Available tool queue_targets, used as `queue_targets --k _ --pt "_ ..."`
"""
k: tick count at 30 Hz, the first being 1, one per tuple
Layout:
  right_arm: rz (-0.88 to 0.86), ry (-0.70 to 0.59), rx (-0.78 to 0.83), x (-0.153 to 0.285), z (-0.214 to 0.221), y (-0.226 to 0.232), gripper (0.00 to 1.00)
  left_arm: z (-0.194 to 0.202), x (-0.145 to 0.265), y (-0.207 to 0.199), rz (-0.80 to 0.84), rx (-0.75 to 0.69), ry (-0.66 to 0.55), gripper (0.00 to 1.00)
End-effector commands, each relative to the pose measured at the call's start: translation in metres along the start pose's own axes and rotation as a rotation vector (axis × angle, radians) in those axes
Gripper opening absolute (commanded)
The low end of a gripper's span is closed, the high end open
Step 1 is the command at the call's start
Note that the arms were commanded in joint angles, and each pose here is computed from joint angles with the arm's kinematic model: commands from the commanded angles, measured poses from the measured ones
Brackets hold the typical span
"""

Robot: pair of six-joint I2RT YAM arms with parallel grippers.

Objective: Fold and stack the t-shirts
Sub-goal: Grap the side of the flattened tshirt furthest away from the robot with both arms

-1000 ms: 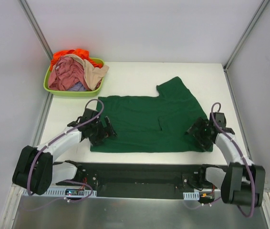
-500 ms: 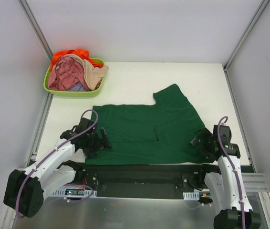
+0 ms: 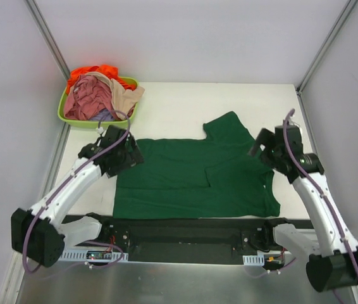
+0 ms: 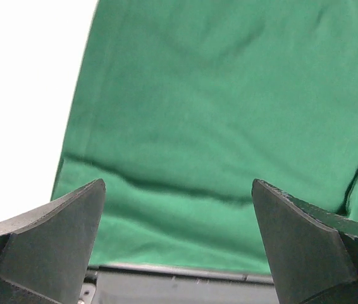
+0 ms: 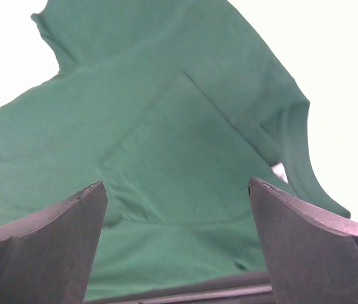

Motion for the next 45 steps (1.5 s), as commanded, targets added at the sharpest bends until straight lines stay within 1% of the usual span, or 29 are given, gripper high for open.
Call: queue_targets --k 1,3,5,6,7,10,12,14,16,18,22,26,29,33,34,37,38,41,45 --pt "-0.075 -0.145 0.066 -0.015 -0.045 0.058 0.96 -0.058 -0.012 0.023 -0.248 0.017 -0.097 0.99" --pt "-0.105 -0.158 0.087 -0.025 -0.059 0.079 0.96 -0.076 -0.024 0.031 -0.299 0.048 -0.083 0.98" --pt "-0.088 -0.183 0.104 -0.035 -0.074 0.093 0.96 -0.092 -0.042 0.036 -0.317 0.065 -0.046 0.9" --pt "-0.088 -0.185 0.119 -0.041 -0.078 0.1 0.96 -0.1 -0.05 0.038 -0.329 0.066 -0.046 0.85" --pt "-0.094 -0.185 0.123 -0.045 -0.083 0.108 0.96 -0.105 -0.059 0.039 -0.337 0.063 -0.037 0.84" --pt "-0.098 -0.141 0.13 -0.064 -0.084 0.122 0.96 -0.121 -0.086 0.032 -0.27 0.054 -0.002 0.72" --pt "-0.093 -0.124 0.14 -0.073 -0.083 0.126 0.96 -0.127 -0.099 0.038 -0.297 0.052 0.0 0.69" --pt "-0.081 -0.119 0.155 -0.081 -0.083 0.127 0.96 -0.131 -0.111 0.042 -0.302 0.068 0.003 0.63" --pt "-0.062 -0.115 0.158 -0.088 -0.081 0.124 0.96 -0.136 -0.122 0.042 -0.269 0.071 0.005 0.57" --pt "-0.055 -0.111 0.162 -0.093 -0.08 0.123 0.96 -0.144 -0.13 0.043 -0.27 0.058 -0.019 0.56" --pt "-0.032 -0.108 0.17 -0.102 -0.079 0.12 0.96 -0.141 -0.145 0.042 -0.252 0.043 0.012 0.46" --pt "-0.007 -0.125 0.173 -0.106 -0.084 0.12 0.96 -0.128 -0.155 0.052 -0.301 0.053 0.045 0.45" --pt "0.013 -0.151 0.191 -0.116 -0.09 0.119 0.96 -0.124 -0.161 0.053 -0.304 0.059 0.063 0.4" --pt "-0.004 -0.104 0.276 -0.134 -0.093 0.136 0.96 -0.123 -0.164 0.05 -0.286 0.056 0.076 0.33" --pt "-0.005 -0.097 0.294 -0.14 -0.095 0.141 0.96 -0.123 -0.165 0.047 -0.267 0.05 0.08 0.29" --pt "0.0 -0.08 0.338 -0.166 -0.102 0.153 0.96 -0.121 -0.167 0.038 -0.208 0.032 0.092 0.09" --pt "-0.006 -0.078 0.347 -0.173 -0.106 0.159 0.96 -0.122 -0.168 0.036 -0.195 0.028 0.088 0.0" --pt "0.013 -0.03 0.339 -0.207 -0.113 0.164 0.96 -0.122 -0.169 0.033 -0.173 0.013 0.089 0.0" --pt "-0.007 0.025 0.25 -0.244 -0.124 0.175 0.96 -0.121 -0.166 0.034 -0.179 0.016 0.08 0.0"
Point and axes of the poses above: each gripper's point midway between its finger pads, its own x axis back along the fingers, its own y axis along the line the jaws close on, z = x × y, the point moved 1 cm from there along x, back along the fingers, and after that the axes turned 14 degrees about -x, right-handed, at the moved point
